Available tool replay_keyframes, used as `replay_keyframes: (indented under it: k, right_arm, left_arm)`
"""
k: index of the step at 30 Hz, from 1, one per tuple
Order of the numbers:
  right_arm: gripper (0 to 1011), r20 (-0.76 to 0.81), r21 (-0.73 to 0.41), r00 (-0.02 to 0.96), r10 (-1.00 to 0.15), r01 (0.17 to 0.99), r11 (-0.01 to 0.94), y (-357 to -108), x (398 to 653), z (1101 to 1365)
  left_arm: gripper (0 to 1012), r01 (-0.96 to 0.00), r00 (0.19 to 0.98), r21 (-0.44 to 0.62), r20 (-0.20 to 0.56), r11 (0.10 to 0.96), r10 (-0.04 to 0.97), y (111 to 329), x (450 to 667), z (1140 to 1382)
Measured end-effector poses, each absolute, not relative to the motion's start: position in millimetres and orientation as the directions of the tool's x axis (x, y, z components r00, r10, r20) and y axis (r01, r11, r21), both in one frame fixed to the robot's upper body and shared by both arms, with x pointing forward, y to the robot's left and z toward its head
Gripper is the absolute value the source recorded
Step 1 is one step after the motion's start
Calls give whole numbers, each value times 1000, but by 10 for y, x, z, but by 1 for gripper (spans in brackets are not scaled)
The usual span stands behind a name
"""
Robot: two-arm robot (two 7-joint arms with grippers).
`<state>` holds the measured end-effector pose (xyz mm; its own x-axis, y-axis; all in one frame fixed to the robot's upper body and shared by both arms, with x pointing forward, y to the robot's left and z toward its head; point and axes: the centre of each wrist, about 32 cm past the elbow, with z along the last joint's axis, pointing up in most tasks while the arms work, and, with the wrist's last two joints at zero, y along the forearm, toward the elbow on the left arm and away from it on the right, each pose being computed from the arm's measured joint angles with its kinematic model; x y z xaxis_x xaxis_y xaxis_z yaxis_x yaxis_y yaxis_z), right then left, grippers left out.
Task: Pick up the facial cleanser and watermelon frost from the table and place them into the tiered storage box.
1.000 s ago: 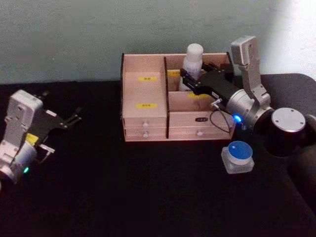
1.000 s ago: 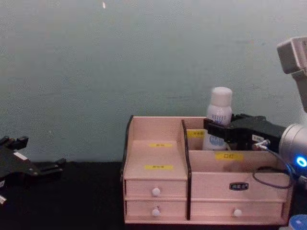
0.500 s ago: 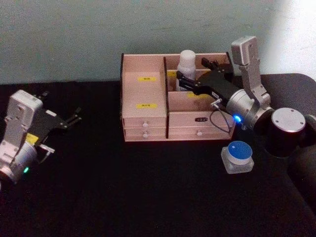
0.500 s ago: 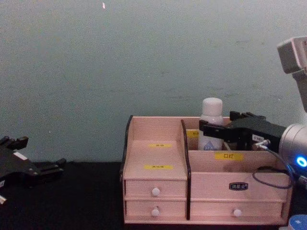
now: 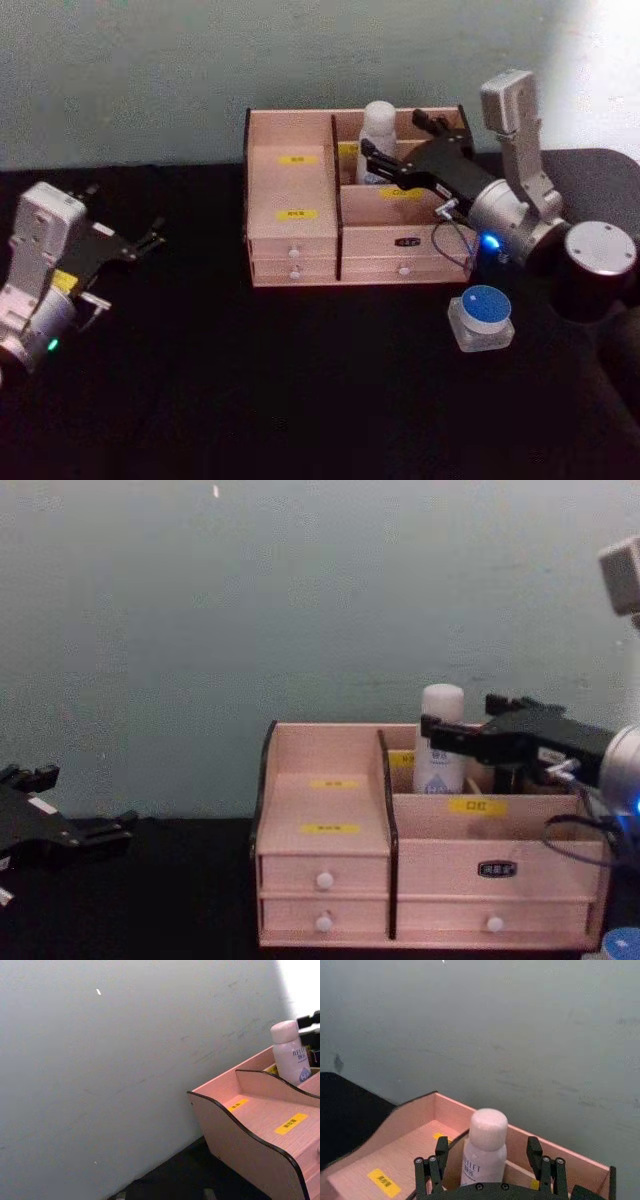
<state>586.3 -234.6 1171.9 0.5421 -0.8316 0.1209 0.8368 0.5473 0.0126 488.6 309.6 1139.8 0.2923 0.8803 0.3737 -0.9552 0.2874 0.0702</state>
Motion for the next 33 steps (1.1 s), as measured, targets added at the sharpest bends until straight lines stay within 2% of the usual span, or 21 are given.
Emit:
replay_keyframes:
  k: [10, 14, 17, 21, 33]
  right_arm:
    - [1000, 107, 20, 600, -793, 796, 605, -2664, 5469, 11878]
    - [1000, 105, -13, 624, -774, 779, 627, -2878, 5226, 11921]
    - [1000, 103, -25, 630, -770, 776, 631, -2943, 5151, 11936]
    - [1000, 101, -75, 643, -759, 766, 639, -3145, 4858, 11982]
    - [1000, 43, -205, 656, -754, 744, 636, -3273, 4447, 11948]
  left_arm:
    - [1001, -955, 292, 70, 374, 287, 880, 3097, 4886, 11398]
    - [1001, -955, 292, 70, 374, 287, 880, 3096, 4886, 11398]
    - [1001, -955, 292, 70, 374, 287, 880, 3097, 4886, 11398]
    - [1001, -955, 292, 70, 374, 287, 880, 3097, 4886, 11398]
    - [1001, -955, 292, 70, 374, 287, 880, 3097, 4886, 11398]
